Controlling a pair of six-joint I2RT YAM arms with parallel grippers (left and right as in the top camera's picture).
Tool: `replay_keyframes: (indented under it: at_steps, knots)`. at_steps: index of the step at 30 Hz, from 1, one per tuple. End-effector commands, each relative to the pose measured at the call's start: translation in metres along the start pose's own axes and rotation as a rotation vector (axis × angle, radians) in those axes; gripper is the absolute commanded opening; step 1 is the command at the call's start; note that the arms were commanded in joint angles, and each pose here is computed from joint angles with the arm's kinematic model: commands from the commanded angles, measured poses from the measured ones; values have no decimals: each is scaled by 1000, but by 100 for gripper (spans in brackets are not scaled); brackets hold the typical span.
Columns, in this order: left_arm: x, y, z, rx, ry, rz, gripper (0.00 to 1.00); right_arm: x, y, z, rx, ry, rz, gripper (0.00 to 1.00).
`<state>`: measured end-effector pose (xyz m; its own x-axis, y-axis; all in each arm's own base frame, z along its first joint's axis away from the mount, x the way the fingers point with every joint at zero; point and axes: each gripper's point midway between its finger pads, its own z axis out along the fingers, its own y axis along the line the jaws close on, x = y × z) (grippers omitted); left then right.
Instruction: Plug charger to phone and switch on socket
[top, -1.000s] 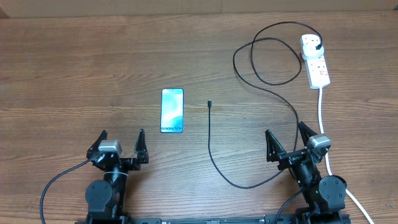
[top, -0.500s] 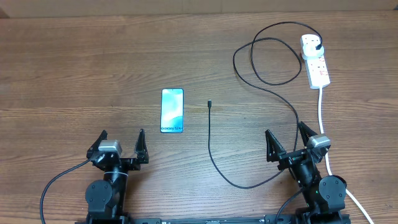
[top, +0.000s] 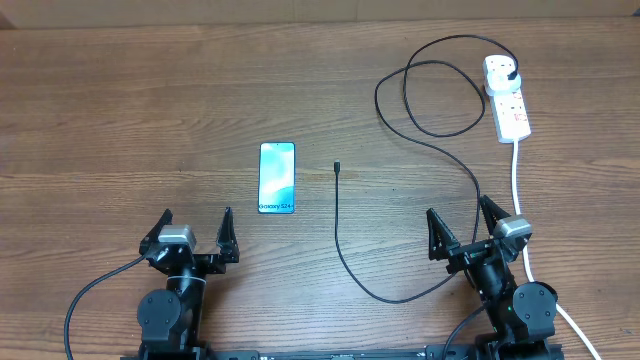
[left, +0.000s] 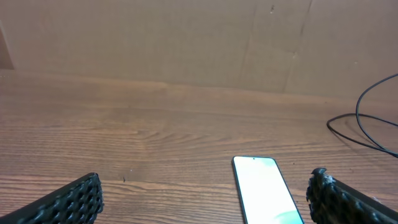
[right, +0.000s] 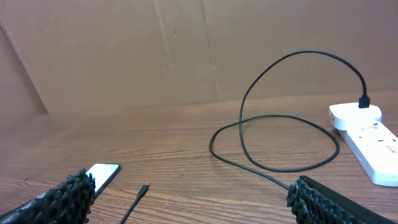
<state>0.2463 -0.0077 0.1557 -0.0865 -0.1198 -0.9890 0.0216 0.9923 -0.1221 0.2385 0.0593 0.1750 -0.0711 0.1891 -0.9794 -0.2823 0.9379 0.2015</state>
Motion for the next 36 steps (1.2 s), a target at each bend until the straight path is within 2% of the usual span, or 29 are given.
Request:
replay_keyframes:
  at_steps: [1,15,24,36]
  knots:
    - [0,4,0,-20,-7,18,99,2,1,0,-5,-3,1,100]
    - [-2,3,0,-15,-14,17,100,2,1,0,-5,-3,1,100]
    - [-2,-7,0,44,-13,58,100,2,1,0,-5,-4,1,100]
    - [-42,-16,-10,72,-91,104,100,2,1,0,-5,-4,1,100]
